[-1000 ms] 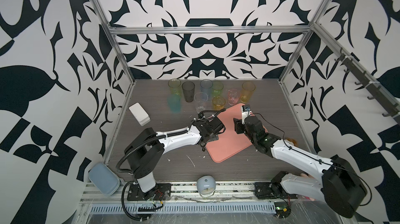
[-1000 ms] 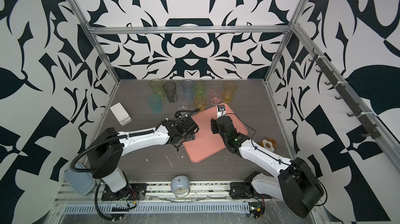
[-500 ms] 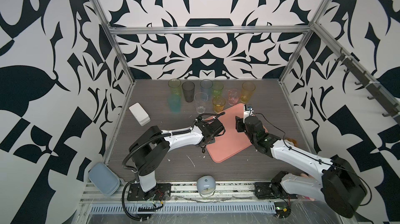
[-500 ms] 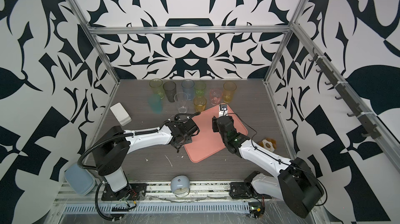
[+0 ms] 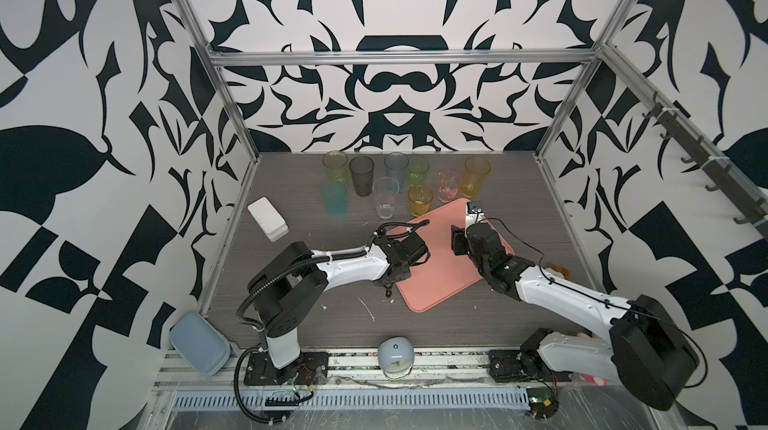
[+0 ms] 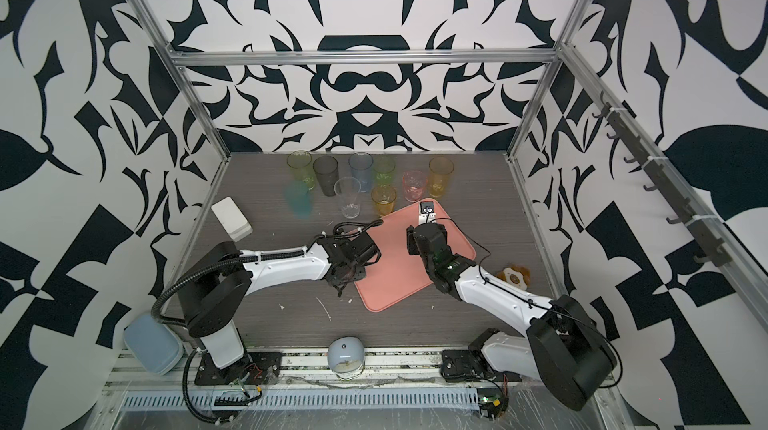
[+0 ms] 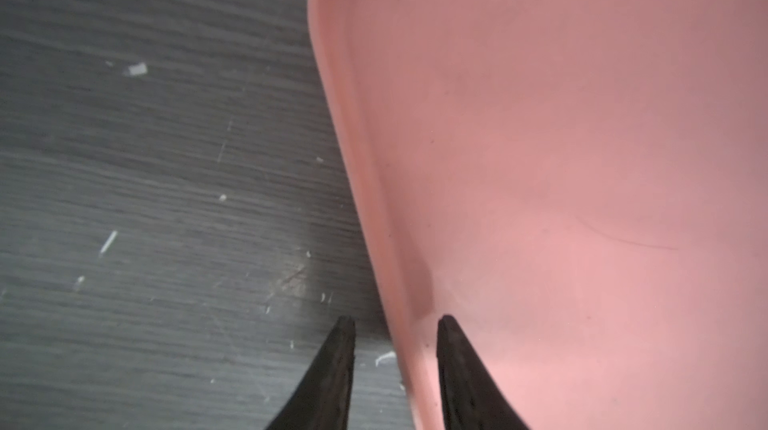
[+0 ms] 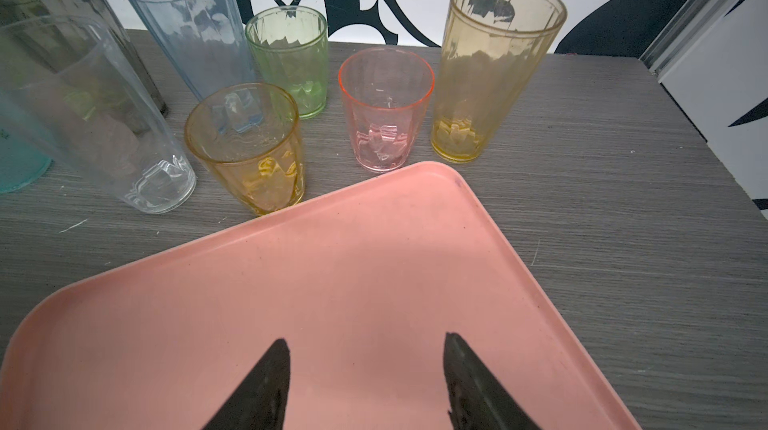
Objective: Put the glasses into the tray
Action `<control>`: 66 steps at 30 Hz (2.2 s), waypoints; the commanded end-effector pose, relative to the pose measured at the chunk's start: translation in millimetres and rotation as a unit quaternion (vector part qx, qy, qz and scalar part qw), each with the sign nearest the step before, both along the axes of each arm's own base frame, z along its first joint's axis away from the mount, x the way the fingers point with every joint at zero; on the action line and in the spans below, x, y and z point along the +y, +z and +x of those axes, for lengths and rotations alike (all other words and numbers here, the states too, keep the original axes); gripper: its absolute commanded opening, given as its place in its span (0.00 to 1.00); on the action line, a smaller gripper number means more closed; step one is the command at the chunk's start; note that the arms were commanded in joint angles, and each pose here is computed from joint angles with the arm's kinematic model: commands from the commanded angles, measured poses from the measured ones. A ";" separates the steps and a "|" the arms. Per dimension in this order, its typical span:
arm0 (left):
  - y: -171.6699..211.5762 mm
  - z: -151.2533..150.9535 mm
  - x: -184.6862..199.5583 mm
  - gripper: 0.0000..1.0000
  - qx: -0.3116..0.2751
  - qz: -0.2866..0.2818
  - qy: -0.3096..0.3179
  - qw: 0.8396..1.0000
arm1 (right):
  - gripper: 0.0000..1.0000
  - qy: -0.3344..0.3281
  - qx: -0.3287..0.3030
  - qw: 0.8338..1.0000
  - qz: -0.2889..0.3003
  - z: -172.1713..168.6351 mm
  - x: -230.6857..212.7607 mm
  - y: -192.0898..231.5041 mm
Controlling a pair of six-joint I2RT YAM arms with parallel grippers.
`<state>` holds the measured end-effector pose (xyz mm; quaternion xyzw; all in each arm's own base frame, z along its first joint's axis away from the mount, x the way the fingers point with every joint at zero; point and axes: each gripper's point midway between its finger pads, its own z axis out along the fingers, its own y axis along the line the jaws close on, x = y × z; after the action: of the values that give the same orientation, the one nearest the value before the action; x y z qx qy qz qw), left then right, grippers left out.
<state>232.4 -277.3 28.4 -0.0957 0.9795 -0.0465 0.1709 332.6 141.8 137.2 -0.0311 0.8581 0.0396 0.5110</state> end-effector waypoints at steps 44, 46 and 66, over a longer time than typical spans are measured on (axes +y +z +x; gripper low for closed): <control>-0.4 21.4 111.5 0.01 0.025 -0.023 -0.097 0.995 | 0.61 0.000 -0.012 1.000 0.010 10.2 7.9 13.9; 1.8 22.2 117.0 0.00 0.030 -0.027 -0.104 0.994 | 0.61 0.001 -0.011 1.000 0.009 10.3 8.0 13.5; 3.6 42.3 141.5 0.02 0.054 -0.002 -0.106 0.993 | 0.61 0.001 -0.013 1.000 0.006 8.9 6.5 15.4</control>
<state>273.8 -149.8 29.4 0.0242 0.9885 -0.0919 0.1177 335.0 144.2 131.1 -0.0363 0.8647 0.0343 0.4998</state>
